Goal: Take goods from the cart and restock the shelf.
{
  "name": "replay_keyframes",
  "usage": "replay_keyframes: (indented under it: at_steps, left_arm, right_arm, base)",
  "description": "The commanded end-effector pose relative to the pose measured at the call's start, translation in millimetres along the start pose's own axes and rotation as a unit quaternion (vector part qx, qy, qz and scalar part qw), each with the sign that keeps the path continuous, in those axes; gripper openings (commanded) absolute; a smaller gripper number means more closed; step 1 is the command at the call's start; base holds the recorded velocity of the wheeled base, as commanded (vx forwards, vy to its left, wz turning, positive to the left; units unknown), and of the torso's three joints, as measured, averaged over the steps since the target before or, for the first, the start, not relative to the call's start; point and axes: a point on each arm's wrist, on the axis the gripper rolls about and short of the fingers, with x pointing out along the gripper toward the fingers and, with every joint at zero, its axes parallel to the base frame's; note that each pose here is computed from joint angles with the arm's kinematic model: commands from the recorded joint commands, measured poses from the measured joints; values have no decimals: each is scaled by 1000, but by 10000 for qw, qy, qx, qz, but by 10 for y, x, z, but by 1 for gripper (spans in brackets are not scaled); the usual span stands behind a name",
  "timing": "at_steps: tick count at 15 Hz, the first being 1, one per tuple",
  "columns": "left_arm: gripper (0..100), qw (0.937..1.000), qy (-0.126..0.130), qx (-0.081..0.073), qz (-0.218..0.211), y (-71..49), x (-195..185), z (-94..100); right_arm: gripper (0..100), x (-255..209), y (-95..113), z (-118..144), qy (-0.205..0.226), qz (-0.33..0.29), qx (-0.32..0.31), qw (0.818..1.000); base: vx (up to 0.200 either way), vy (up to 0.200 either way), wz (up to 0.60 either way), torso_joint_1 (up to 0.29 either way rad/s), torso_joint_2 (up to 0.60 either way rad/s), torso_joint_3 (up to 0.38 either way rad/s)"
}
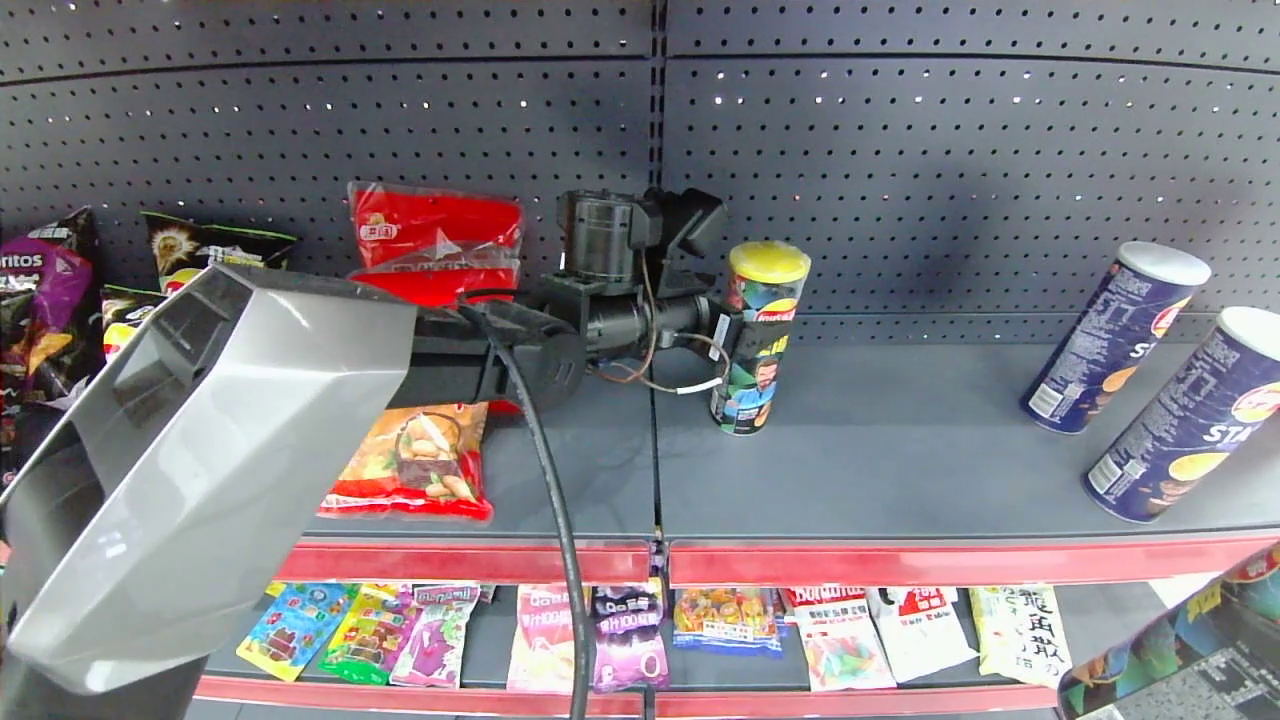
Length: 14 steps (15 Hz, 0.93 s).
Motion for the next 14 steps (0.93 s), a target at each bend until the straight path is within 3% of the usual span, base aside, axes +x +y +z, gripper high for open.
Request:
replay_keyframes:
  at_steps: [1,5,8,9,14]
  left_arm:
    - [100,10000,3,3,-10,8,70,-20]
    - [100,10000,-3,-1,-9,30,180,-61]
    - [100,10000,49,-8,-85,-29,258,-116]
    - [0,10000,27,-1,-82,-25,270,-112]
    - [0,9999,38,-6,-107,-29,238,-67]
  right_arm:
    - [0,5,0,-3,14,4,-2,10000]
    - [0,5,1,-21,37,-1,2,10000]
    - [0,5,1,-21,37,-1,2,10000]
    - [0,5,1,-21,37,-1,2,10000]
    - [0,10,2,-38,76,-4,53,10000]
  base:
    - [0,0,0,0,0,0]
    - [0,0,0,0,0,0]
    - [0,0,0,0,0,0]
    - [0,0,0,0,0,0]
    - [0,0,0,0,0,0]
